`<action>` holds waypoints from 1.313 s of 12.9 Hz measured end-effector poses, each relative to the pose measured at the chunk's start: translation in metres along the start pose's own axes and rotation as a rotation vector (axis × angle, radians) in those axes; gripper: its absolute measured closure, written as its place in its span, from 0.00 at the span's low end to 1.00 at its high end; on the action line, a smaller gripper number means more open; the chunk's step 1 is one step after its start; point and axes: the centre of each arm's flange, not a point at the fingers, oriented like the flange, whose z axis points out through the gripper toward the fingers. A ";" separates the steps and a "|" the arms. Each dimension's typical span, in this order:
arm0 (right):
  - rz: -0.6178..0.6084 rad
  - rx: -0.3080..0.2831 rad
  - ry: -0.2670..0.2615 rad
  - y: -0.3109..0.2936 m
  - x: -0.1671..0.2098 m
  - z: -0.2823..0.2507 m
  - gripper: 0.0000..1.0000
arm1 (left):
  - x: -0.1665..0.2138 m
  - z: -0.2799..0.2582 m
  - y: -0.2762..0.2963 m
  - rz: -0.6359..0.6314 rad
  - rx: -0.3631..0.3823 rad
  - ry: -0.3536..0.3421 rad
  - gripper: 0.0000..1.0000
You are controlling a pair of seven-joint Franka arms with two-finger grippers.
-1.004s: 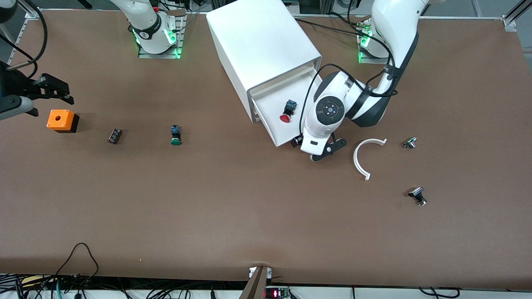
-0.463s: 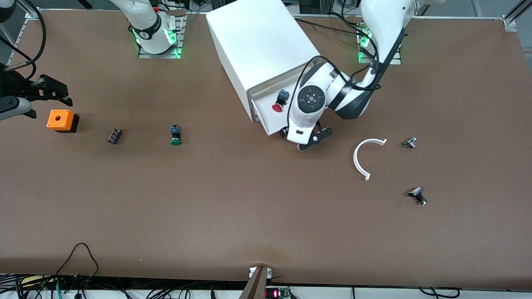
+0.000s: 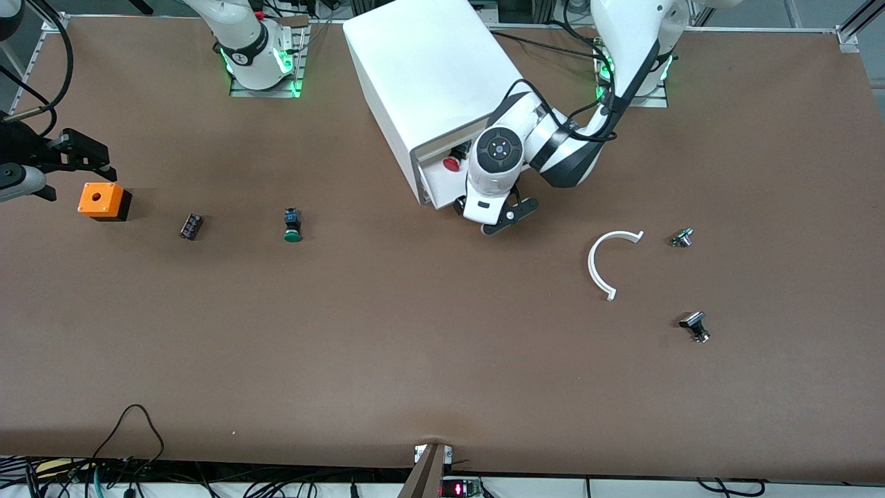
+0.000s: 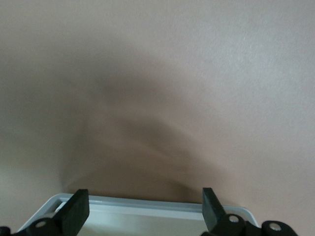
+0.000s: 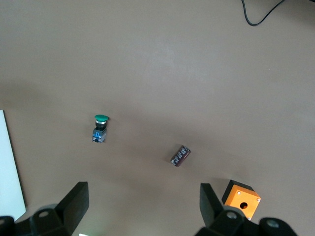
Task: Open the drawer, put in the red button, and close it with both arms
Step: 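Push the drawer shut with the left gripper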
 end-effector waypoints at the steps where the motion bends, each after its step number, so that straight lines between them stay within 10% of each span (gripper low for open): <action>1: 0.000 0.000 0.000 0.000 0.000 0.000 0.00 | -0.010 0.003 0.001 -0.003 0.006 -0.001 0.00; 12: 0.000 0.000 0.001 0.000 0.000 0.000 0.00 | -0.063 0.013 0.008 0.002 0.025 -0.012 0.00; 17: -0.002 0.000 0.001 -0.001 0.000 0.000 0.00 | -0.009 -0.020 -0.003 -0.086 -0.036 -0.003 0.00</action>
